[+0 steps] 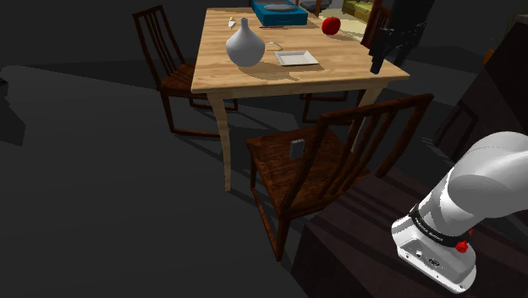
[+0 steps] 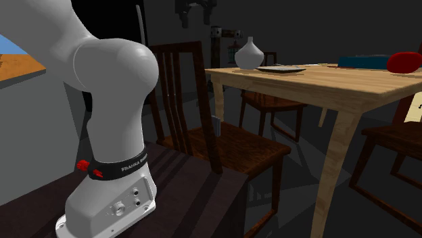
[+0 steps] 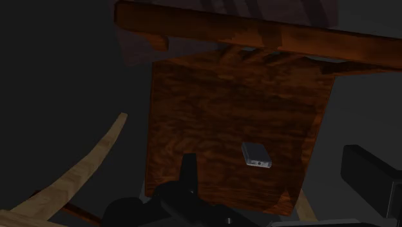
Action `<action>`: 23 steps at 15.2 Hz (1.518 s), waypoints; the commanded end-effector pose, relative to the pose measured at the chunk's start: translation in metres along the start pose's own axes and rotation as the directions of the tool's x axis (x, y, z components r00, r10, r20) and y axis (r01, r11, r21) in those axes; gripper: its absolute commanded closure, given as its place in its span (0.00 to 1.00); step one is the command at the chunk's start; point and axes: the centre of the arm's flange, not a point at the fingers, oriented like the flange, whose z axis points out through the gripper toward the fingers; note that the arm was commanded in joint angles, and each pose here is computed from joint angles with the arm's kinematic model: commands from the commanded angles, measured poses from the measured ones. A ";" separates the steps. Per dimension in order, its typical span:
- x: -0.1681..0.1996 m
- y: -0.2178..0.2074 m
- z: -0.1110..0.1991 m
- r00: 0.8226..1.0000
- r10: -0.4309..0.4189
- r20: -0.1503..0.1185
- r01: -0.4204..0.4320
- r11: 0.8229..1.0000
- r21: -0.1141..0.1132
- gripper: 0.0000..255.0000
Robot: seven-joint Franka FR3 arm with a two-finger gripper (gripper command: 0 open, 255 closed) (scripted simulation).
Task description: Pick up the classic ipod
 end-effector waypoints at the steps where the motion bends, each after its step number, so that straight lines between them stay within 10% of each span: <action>1: 0.000 0.000 0.000 1.000 0.000 0.000 0.000 1.000 0.000 0.00; 23: 0.141 -0.051 0.249 0.999 -0.048 0.008 0.048 0.999 0.017 0.00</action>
